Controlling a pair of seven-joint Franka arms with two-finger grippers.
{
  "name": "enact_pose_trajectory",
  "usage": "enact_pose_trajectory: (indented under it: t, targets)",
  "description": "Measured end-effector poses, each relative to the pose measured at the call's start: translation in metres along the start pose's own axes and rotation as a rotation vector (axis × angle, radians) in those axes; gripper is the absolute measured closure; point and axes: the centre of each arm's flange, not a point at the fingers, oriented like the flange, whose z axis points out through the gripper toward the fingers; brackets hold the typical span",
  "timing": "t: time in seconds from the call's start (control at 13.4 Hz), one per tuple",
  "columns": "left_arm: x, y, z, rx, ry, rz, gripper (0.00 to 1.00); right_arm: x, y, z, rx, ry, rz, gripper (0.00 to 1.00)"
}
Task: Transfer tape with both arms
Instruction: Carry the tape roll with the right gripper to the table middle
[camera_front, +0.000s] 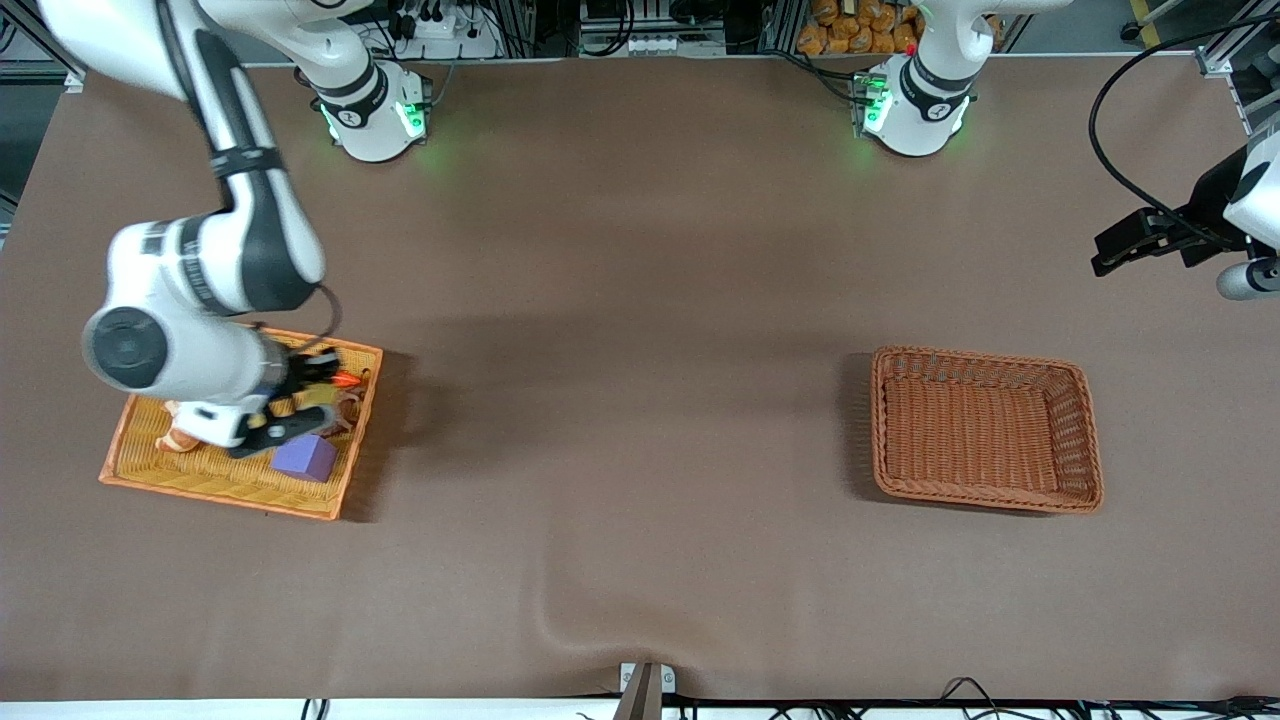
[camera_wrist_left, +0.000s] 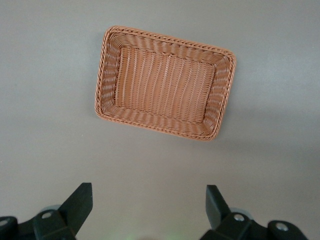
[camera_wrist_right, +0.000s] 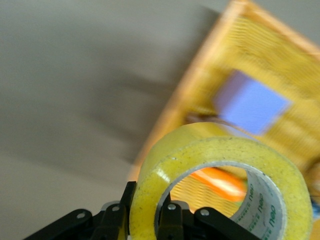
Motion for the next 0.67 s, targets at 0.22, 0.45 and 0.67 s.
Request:
enact_pose_trajectory:
  t: [0.22, 0.45, 0.67]
  targets:
    - [0.0, 0.001, 0.001, 0.0, 0.003, 0.002, 0.0, 0.016, -0.127, 0.017, 0.025, 0.05, 0.134, 0.78]
    - [0.0, 0.002, 0.002, 0.0, 0.002, 0.004, 0.0, 0.018, -0.265, 0.055, 0.047, 0.125, 0.22, 0.78]
    - [0.0, 0.003, 0.006, 0.001, -0.006, 0.006, 0.0, 0.034, -0.378, 0.102, 0.045, 0.166, 0.302, 0.78]
